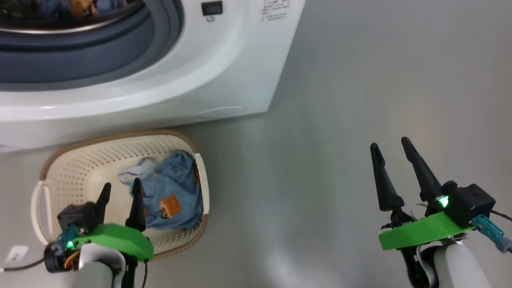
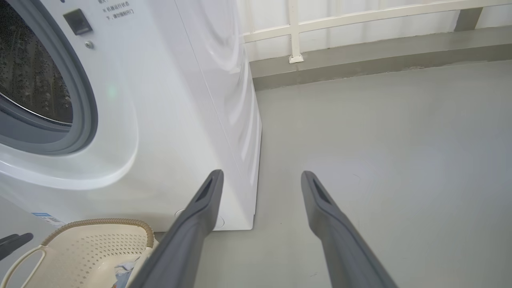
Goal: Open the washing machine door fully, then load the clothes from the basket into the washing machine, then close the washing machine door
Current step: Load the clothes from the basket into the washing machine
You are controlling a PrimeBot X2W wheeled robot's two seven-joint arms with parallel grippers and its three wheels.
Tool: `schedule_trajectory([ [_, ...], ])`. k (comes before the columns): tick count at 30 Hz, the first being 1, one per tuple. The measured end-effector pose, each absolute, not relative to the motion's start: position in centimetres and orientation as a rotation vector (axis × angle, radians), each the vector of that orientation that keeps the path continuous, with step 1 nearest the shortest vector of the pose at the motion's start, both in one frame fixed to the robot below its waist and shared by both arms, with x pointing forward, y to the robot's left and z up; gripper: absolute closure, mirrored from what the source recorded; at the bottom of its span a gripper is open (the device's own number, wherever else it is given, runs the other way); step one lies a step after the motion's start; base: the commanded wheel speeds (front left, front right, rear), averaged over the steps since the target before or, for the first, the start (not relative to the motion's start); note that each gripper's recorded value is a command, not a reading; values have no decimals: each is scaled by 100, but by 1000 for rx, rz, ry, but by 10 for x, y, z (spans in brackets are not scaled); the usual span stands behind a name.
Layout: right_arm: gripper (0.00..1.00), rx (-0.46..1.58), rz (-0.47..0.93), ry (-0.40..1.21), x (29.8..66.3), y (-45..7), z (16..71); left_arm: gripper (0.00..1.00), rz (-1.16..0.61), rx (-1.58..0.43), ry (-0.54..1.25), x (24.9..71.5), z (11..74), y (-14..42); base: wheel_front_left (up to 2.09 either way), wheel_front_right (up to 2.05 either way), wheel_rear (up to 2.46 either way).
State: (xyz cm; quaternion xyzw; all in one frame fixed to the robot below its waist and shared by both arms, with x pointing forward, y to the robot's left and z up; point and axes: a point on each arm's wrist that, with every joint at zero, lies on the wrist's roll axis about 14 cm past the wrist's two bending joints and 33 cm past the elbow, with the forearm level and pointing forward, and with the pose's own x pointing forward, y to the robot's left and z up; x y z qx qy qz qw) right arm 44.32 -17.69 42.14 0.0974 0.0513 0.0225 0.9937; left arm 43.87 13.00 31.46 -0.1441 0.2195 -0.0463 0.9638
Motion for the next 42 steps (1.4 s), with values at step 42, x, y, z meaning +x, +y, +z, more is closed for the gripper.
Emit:
schedule_trajectory([
  [42, 0, 221, -88, 370, 444, -214, 298, 0, -312, -183, 1102, 434, 89, 91, 0, 0, 0],
])
